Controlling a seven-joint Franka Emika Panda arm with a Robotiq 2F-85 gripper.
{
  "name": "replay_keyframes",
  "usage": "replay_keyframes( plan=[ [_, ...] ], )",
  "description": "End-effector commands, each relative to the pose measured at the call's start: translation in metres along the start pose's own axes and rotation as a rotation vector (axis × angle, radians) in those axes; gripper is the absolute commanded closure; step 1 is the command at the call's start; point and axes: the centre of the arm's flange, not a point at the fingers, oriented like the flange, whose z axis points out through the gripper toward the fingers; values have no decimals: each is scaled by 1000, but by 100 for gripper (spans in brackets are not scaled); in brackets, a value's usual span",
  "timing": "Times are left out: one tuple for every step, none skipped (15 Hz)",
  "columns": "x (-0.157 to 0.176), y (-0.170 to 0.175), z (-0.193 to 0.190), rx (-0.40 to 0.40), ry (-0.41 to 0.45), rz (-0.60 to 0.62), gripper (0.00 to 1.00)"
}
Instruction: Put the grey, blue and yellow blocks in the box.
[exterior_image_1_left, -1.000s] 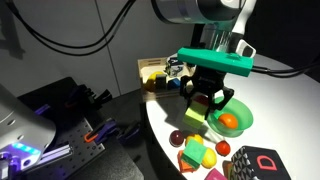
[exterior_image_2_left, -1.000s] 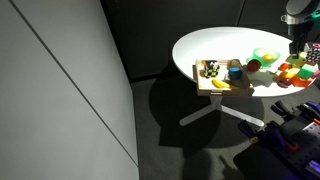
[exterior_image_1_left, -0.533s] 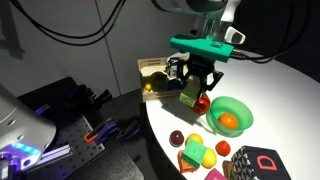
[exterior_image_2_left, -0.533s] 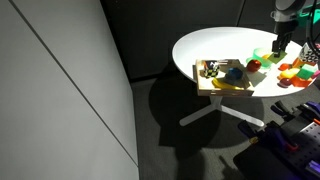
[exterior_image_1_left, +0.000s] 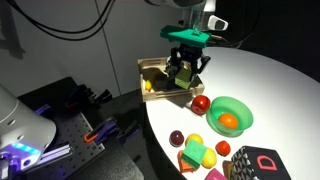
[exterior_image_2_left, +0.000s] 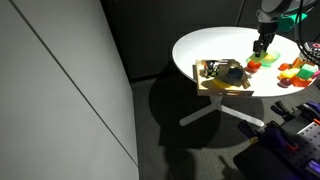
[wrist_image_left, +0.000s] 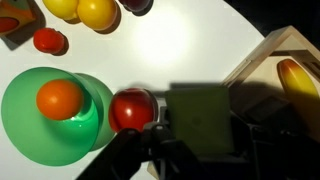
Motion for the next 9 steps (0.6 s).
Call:
replay_keyframes(
  plan=[
    [9, -29, -2, -4, 42, 30, 70],
    [13, -37, 0, -8, 48, 33, 70],
    [16, -44, 1, -6, 51, 34, 70],
    [18, -50, 2, -4, 55, 36, 70],
    [20, -56, 3, -1, 56, 37, 70],
    [21, -61, 4, 1, 57, 35, 70],
    [22, -67, 5, 2, 58, 30, 70],
    [23, -71, 6, 4, 62, 27, 70],
    [25, -75, 6, 5, 65, 23, 70]
  ],
)
